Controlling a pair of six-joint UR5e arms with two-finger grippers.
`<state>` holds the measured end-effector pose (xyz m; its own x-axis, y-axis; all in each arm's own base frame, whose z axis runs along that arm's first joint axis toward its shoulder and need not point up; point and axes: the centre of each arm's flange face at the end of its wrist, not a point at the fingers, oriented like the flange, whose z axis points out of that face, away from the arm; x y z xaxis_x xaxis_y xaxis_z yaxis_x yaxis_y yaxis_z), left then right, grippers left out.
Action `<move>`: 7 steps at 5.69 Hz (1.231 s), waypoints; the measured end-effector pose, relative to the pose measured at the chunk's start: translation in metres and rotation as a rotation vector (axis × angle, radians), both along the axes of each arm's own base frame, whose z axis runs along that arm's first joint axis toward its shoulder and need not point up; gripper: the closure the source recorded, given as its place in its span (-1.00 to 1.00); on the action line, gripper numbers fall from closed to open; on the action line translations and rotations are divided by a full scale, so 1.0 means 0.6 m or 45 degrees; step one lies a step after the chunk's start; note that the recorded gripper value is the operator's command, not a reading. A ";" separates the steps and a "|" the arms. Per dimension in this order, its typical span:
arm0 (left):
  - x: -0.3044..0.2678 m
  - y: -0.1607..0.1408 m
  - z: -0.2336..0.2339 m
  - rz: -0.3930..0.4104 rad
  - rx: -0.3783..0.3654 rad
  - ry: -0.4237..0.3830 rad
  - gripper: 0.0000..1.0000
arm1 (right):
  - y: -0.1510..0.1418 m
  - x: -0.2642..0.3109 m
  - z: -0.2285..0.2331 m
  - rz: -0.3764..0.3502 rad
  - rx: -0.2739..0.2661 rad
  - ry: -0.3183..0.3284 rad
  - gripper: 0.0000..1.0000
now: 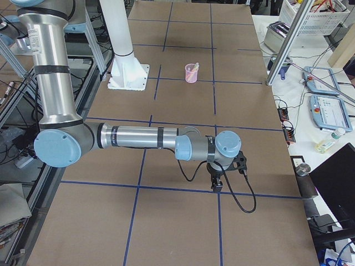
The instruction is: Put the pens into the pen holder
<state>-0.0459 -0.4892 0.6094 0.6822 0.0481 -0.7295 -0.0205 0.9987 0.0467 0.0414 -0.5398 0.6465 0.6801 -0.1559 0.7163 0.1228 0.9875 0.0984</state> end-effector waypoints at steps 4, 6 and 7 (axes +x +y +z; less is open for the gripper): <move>0.003 0.005 -0.031 0.006 -0.043 -0.034 -1.00 | 0.025 0.019 -0.090 -0.025 -0.040 0.008 -0.99; 0.004 0.020 -0.014 0.009 -0.010 -0.021 -1.00 | 0.060 0.025 -0.127 -0.034 -0.070 0.034 -0.99; 0.005 0.037 0.006 0.009 -0.018 0.002 -1.00 | 0.078 0.026 -0.120 -0.036 -0.078 0.041 -0.99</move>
<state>-0.0427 -0.4668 0.6131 0.6806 0.0424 -0.7314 -0.0274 0.9991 0.0325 0.0569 -0.4932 0.5742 0.6989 -0.1316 0.7030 0.1528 0.9877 0.0331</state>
